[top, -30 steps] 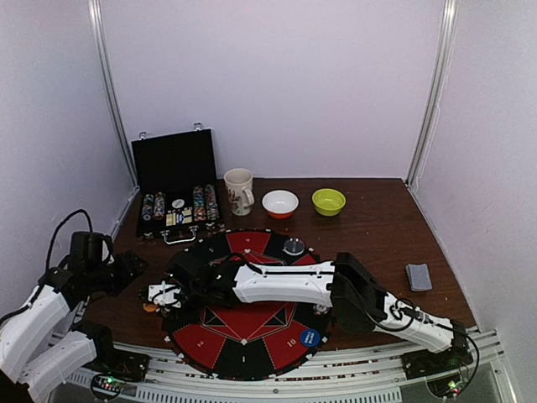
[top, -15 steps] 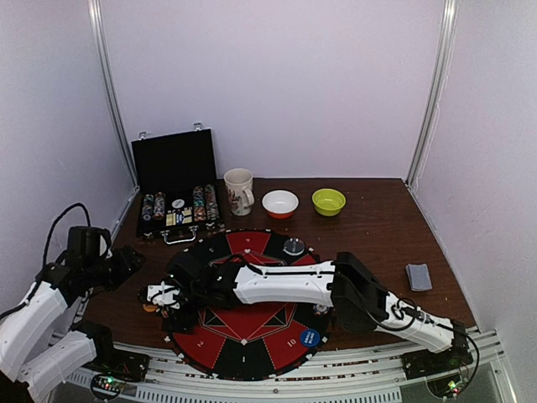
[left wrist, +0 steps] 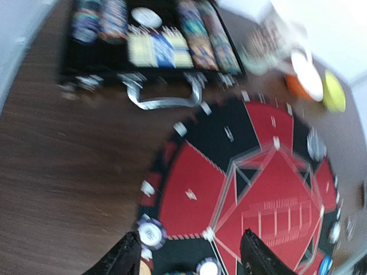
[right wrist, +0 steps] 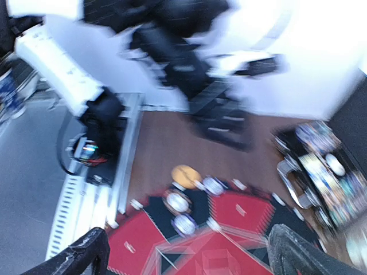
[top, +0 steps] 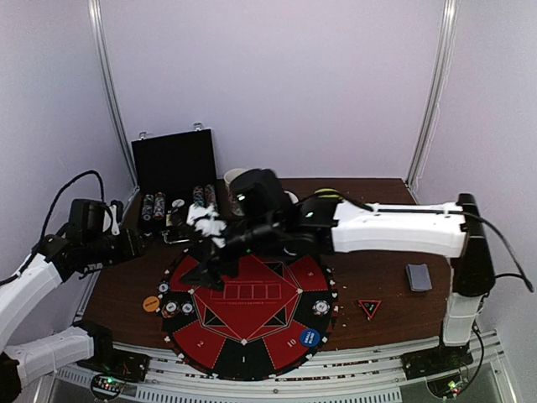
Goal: Distribute texas hold em gaming equipment
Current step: Place the poker chips pile in the big blind area, then adjust the poker chips pile in the big blind area.
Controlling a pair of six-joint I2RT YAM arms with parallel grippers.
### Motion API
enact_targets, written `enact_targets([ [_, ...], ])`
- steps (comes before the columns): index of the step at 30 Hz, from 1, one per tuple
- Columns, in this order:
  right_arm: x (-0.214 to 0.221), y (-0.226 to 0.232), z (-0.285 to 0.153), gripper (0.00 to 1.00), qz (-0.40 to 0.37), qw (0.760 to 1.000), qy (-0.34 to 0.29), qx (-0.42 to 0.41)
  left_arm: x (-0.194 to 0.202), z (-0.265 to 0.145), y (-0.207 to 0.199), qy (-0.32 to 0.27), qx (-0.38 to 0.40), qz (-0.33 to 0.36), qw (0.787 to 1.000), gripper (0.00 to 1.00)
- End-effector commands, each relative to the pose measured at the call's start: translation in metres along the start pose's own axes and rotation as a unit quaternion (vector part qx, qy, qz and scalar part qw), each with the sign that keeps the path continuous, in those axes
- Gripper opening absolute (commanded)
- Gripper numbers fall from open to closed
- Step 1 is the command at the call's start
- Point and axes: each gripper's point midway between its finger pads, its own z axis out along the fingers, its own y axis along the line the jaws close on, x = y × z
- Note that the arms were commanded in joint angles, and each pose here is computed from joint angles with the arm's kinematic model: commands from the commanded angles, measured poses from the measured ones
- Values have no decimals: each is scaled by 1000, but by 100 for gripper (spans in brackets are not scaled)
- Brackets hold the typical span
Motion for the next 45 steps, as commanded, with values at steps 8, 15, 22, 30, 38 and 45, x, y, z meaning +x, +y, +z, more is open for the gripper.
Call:
enact_targets([
  [8,159,-148,-196,97,266,901,81,333,106,49,-67,207,-39,270,939,67],
  [15,168,-144,-209,96,283,887,100,350,146,70,-57,258,-125,345,894,68],
  [22,167,-136,-215,100,335,870,86,351,160,71,-35,282,-161,340,883,61],
  [30,162,-130,-235,100,331,864,85,369,177,71,-18,299,-164,330,880,57],
  [38,159,-128,-235,100,317,871,96,362,170,64,-3,292,-198,314,882,57],
  [45,173,-131,-254,100,336,838,155,401,140,75,-49,247,-140,330,900,60],
])
